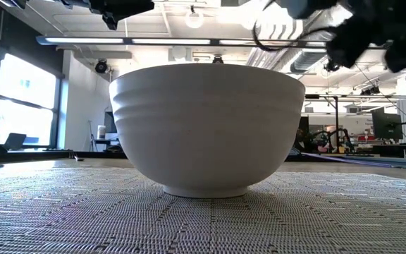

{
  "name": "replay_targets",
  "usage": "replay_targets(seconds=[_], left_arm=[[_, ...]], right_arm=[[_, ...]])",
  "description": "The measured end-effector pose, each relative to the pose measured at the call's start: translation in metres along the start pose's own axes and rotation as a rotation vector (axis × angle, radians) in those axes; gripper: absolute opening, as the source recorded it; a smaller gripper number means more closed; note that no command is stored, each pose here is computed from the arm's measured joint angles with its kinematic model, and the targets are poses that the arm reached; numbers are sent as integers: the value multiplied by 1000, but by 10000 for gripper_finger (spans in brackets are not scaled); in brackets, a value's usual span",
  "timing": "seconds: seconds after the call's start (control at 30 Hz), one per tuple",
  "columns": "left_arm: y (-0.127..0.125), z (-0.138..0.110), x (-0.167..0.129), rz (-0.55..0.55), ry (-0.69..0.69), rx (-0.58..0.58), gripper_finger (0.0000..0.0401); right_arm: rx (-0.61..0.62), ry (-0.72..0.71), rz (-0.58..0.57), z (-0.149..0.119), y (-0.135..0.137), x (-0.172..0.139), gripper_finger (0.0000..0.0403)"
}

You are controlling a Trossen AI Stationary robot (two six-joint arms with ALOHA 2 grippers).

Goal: Pick & Place Utensil
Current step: Put the brown cup to the top right on the gray mat

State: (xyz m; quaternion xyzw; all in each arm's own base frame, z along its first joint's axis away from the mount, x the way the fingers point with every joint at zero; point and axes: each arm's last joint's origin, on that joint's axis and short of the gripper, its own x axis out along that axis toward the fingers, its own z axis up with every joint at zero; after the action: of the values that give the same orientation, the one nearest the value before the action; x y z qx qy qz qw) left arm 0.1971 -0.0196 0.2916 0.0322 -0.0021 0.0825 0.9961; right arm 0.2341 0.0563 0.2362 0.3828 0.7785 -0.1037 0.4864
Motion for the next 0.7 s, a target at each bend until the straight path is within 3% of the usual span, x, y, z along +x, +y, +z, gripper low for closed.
replay_targets(seconds=[0.1,0.3,0.7], left_arm=[[0,0,0,0,0,1,131],[0,-1,0,-1,8,14,131],[0,-2,0,-2,15,17,131]], right_arm=[[95,60,-12,-3,-3,13,296],[173,216,-18,-10,-12,45,389],[227,423,146,-13,-11,103,398]])
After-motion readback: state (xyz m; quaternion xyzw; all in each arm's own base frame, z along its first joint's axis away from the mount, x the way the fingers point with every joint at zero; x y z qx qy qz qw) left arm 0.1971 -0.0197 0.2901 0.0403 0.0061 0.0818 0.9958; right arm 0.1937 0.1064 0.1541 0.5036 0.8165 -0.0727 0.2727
